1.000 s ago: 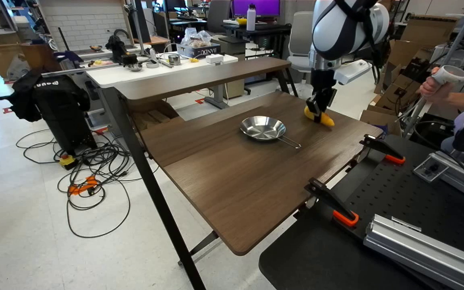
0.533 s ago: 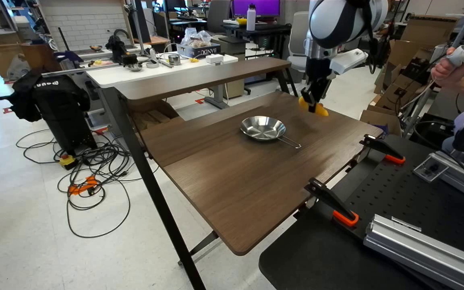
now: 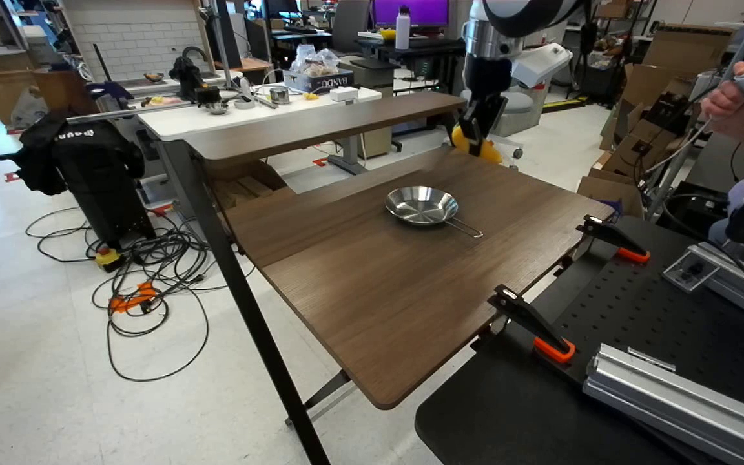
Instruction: Put the carrot plush toy on the pan
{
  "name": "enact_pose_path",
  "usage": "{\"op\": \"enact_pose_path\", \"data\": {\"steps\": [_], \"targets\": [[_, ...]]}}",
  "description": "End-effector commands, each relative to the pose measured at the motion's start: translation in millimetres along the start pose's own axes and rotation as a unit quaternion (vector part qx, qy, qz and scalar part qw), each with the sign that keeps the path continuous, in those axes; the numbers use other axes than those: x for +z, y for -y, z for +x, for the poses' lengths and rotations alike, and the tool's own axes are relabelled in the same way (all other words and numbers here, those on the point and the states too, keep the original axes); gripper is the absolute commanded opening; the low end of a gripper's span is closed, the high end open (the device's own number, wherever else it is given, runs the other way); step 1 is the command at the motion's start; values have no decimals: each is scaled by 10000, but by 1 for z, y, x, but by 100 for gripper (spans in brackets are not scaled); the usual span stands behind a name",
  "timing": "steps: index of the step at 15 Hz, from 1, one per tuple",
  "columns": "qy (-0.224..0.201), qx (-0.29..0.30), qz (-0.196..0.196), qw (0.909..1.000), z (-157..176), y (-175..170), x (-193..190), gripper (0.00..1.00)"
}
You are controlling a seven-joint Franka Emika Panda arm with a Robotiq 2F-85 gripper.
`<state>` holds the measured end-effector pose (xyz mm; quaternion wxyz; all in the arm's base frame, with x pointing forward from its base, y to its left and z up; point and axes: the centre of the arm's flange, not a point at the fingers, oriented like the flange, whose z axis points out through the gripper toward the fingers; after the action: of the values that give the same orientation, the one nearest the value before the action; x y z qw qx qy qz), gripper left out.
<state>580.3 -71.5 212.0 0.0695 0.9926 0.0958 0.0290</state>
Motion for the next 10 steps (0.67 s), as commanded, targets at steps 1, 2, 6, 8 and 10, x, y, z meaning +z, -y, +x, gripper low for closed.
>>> {"op": "enact_pose_path", "data": {"steps": [1,2,6,8,10], "targets": [[-149,-256,-28,9996,-5,37,-24,2],[-155,-334,-29,9993,-4,47,-25,2],[-148,-584,-50,9982,0,79,-25,2],[-119,-676,-50,9976,3,92,-21,2],[-86,-762,-58,9970,5,104,-17,2]]}}
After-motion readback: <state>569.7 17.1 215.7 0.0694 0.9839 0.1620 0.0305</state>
